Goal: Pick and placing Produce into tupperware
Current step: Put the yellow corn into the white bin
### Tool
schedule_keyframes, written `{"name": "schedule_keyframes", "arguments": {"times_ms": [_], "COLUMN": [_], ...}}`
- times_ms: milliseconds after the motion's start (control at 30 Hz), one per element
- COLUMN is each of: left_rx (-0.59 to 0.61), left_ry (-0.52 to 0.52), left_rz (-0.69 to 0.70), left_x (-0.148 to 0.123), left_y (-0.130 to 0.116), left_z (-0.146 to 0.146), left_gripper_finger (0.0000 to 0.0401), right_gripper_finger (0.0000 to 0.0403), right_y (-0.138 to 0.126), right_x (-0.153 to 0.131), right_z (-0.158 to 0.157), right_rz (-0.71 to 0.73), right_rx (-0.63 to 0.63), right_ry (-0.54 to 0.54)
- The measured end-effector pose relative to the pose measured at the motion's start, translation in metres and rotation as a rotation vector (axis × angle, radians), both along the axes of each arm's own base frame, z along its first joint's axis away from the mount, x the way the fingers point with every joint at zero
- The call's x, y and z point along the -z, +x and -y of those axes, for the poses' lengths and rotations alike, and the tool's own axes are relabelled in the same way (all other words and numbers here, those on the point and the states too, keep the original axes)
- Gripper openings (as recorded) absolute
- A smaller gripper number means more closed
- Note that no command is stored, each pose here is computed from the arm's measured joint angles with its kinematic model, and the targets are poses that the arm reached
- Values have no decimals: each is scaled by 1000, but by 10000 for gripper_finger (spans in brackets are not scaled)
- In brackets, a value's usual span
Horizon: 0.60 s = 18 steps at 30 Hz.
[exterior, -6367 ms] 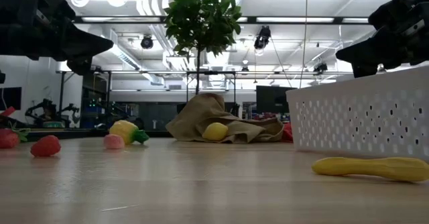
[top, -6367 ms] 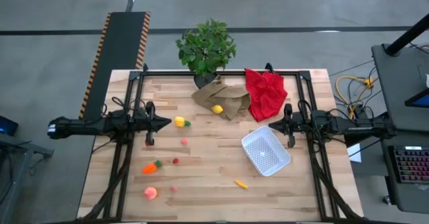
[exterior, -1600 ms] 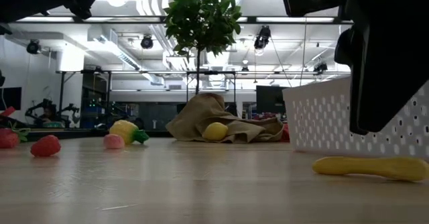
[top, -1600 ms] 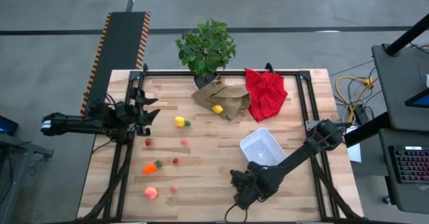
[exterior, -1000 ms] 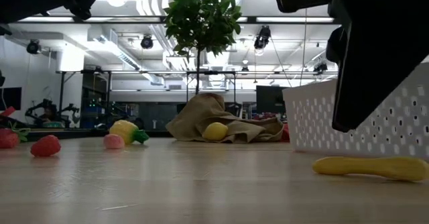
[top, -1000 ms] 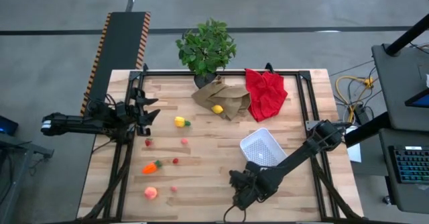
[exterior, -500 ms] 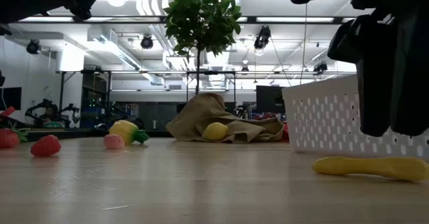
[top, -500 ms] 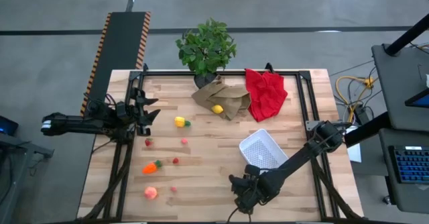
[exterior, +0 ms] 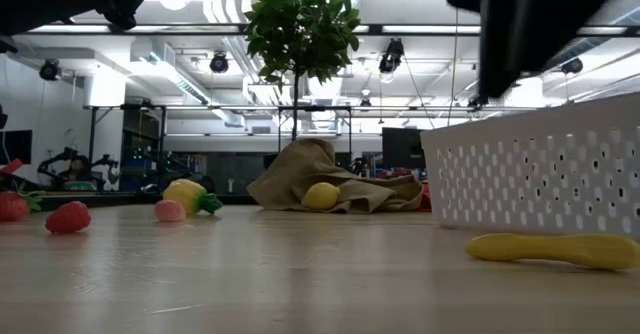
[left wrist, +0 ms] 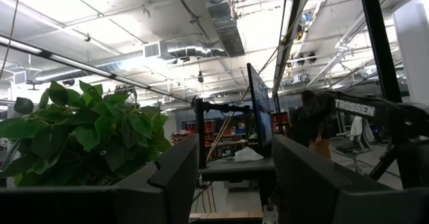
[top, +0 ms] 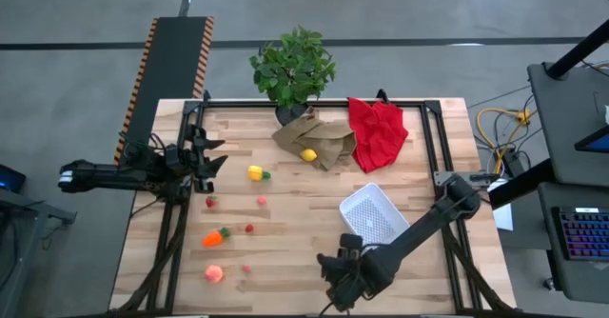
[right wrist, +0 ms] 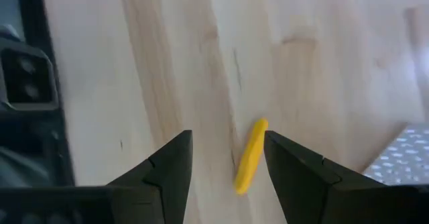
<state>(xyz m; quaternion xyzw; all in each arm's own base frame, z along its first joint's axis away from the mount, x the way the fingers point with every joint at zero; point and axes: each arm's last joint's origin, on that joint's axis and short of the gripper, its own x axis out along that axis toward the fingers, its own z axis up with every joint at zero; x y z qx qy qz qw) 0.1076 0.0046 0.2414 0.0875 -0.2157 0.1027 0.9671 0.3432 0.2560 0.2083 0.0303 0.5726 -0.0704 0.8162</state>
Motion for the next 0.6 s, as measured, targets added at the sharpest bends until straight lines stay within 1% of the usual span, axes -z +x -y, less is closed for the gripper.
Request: {"name": "schedule_keyframes", "arguments": {"times_ms": [100,300,367,533,600], "left_rx": [0,-1,-1,-4,-4], "left_ry": [0,2,2,7,7], "left_rz": [1,-2,-2,-1,-2], "left_x": [0,0,0,1,1], "left_y": [0,0,0,0,0], "left_z": [0,0,0,0,0], "left_gripper_finger": [176,176,176,176,176], "right_gripper_finger": [178,177,177,177,177], "right_y": [4,5,5,-2,-3], "right_x": [11,2,5,23,28], "right_z": [-4,-1,0,6,6], "right_rz": [-72,-62,-66,-149,-148], "right_rx": [-18,-1,0,4,15], "right_ry": [-36,-153,-159,-164,-158]}}
